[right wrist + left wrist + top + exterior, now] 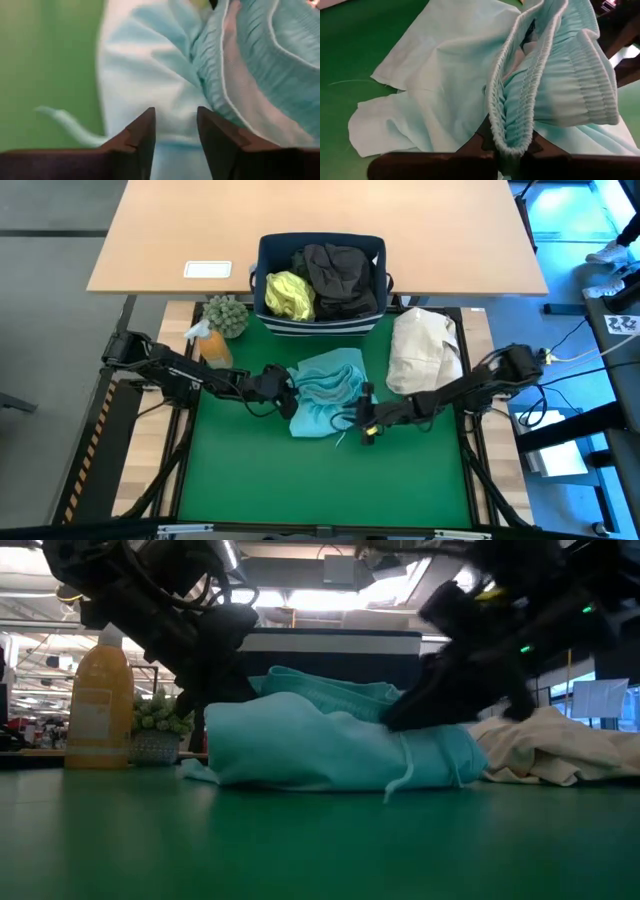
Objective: Fold laundry
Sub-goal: Fold the blue shorts
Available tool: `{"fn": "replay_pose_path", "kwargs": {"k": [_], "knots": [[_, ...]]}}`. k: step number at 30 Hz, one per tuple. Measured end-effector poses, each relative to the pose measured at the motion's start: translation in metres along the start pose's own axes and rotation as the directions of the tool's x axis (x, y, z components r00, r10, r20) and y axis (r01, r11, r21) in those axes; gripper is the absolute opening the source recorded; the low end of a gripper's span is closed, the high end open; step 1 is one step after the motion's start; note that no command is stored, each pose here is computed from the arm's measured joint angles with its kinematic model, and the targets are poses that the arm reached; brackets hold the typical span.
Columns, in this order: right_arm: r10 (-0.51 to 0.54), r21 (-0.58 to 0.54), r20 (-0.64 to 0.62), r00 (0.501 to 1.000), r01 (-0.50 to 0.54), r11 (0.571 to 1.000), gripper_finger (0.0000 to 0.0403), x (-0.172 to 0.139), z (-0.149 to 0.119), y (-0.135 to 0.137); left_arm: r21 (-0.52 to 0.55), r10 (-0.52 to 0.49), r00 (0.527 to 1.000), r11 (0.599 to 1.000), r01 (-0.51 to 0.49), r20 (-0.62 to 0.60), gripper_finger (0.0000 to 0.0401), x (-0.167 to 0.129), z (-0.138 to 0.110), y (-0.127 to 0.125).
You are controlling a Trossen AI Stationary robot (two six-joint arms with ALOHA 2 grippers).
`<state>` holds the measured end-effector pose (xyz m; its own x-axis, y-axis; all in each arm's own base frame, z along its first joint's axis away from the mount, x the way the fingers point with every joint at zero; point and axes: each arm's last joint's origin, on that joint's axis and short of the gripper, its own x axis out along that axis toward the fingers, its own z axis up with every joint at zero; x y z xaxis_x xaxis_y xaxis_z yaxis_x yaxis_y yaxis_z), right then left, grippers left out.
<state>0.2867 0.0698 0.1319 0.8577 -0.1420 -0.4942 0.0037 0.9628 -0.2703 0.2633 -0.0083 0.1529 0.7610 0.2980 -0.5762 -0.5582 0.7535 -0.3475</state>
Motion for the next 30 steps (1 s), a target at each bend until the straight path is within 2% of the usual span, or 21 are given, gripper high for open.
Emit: {"fn": "replay_pose_path", "kwargs": {"k": [3,10,15,19,24,30], "knots": [[-0.081,-0.011,-0.022,0.996,0.081,0.997,0.0107,0.011,0.002,0.002,0.002,-0.006,1.0,1.0,0.007,-0.003,0.0024,0.0,0.0,-0.001],[-0.092,-0.013,-0.098,0.991,0.091,0.996,0.0058,0.015,0.005,0.003,0.087,-0.009,1.0,0.996,0.009,-0.005,0.0081,-0.001,-0.002,-0.002],[-0.01,0.023,-0.163,0.987,0.014,1.0,0.0024,0.014,-0.002,0.005,0.159,-0.012,1.0,0.987,0.009,0.018,0.0106,-0.005,0.003,-0.003],[0.059,0.044,-0.188,0.98,-0.052,0.998,0.0004,0.014,-0.004,0.007,0.194,0.039,0.998,0.98,-0.05,0.055,0.012,-0.014,0.008,-0.001],[0.112,0.058,-0.188,0.976,-0.103,0.993,0.0007,0.013,-0.005,0.009,0.216,0.136,0.987,0.965,-0.151,0.084,0.0126,-0.028,0.012,0.006],[0.14,0.07,-0.188,0.972,-0.129,0.989,0.0009,0.013,-0.005,0.01,0.224,0.12,0.989,0.965,-0.137,0.086,0.0127,-0.041,0.014,0.005]]}}
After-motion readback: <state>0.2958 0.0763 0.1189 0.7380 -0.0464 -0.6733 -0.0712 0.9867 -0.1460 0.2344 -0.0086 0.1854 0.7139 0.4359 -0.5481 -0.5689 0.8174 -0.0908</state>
